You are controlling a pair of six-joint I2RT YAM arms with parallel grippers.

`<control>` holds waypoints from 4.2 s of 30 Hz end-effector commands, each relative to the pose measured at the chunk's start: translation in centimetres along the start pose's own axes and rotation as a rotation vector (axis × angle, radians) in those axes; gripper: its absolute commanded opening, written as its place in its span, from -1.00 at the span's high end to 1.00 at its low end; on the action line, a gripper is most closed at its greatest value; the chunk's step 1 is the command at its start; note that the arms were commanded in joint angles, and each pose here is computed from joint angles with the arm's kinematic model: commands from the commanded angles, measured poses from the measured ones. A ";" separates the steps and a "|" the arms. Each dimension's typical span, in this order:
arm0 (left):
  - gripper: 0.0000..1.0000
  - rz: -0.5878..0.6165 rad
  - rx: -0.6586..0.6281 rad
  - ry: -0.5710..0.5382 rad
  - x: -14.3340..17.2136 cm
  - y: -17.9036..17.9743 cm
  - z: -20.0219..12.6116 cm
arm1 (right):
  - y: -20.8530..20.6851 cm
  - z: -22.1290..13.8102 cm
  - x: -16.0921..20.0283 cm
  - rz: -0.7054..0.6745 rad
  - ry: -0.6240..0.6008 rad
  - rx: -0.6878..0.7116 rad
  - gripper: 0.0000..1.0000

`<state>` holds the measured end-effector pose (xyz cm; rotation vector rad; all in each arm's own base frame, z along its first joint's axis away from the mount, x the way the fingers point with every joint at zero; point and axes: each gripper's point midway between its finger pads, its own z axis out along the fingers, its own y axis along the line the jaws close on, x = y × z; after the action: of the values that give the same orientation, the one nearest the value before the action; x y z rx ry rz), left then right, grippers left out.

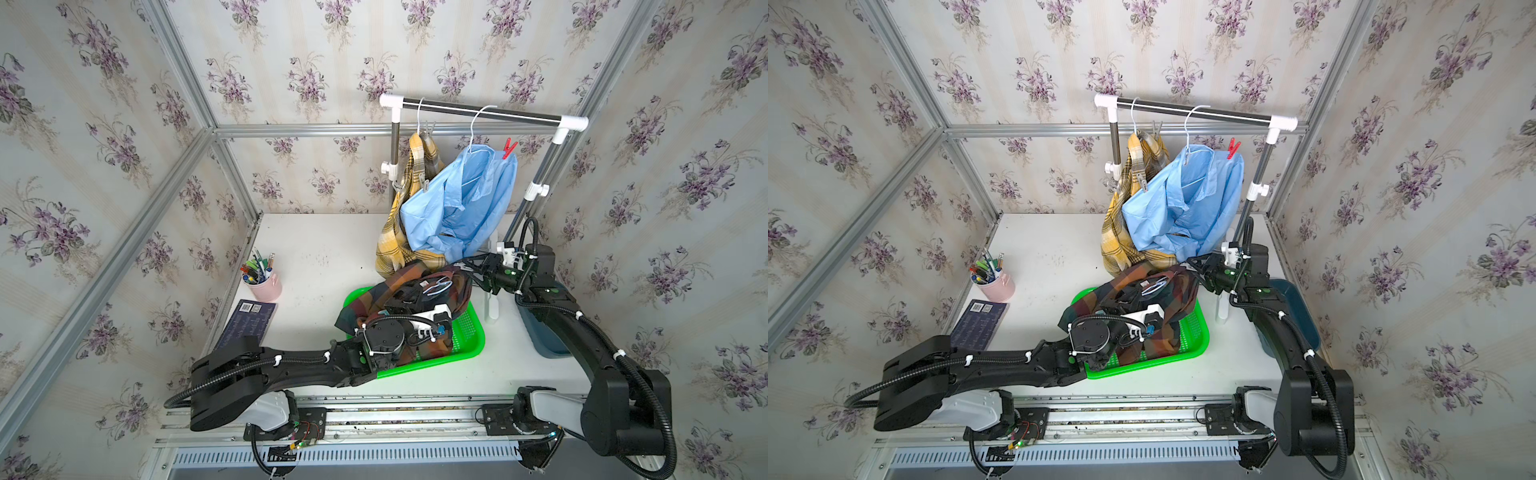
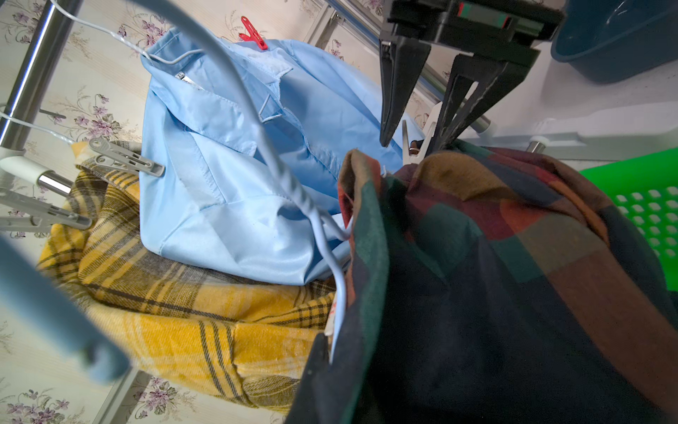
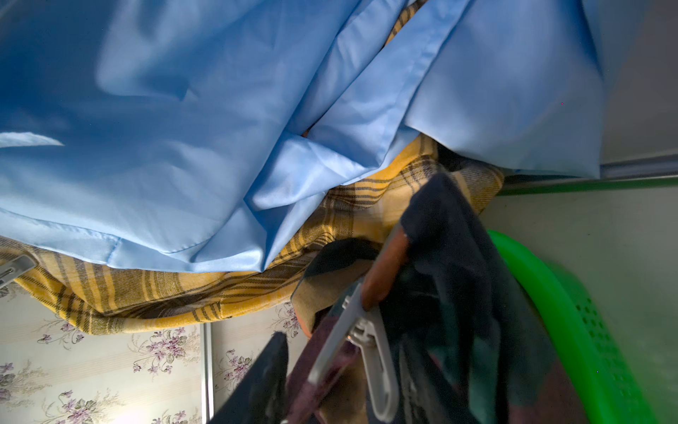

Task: Remove the clothespins securing long-sleeve shirts to the hanger
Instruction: Remove the clamp from the hanger, then place the clamp in the storage box.

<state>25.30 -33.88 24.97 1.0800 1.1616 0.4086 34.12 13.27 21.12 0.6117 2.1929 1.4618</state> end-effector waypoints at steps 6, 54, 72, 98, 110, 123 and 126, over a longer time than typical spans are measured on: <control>1.00 0.011 -0.049 -0.026 -0.8 0.6 -0.2 | 0.4 0.0 -0.1 0.015 0.009 -0.029 0.19; 1.00 0.168 -0.149 -0.085 -3.2 0.7 -0.6 | 0.0 -2.8 -0.9 0.047 0.024 0.019 0.29; 1.00 0.168 -0.141 -0.077 -3.0 0.2 -0.4 | -0.1 -3.1 -0.4 0.076 0.027 -0.038 0.65; 1.00 0.017 -0.124 0.115 2.1 2.3 0.7 | -6.9 -14.2 -8.4 0.055 -0.484 0.243 1.00; 1.00 -0.082 -0.113 0.060 0.6 4.6 -0.7 | -20.9 -19.0 -12.2 0.219 -0.750 0.694 1.00; 1.00 -0.107 -0.078 0.051 0.3 3.9 -0.4 | -21.4 -15.7 -13.1 0.178 -0.717 0.693 -0.31; 1.00 -0.112 -0.076 0.054 0.4 3.9 -0.3 | -20.1 -17.1 -12.5 0.148 -0.750 0.712 -0.49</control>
<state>26.15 -31.60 27.17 0.9753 1.2424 0.4230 32.55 -12.92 8.70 1.3159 2.0202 0.3751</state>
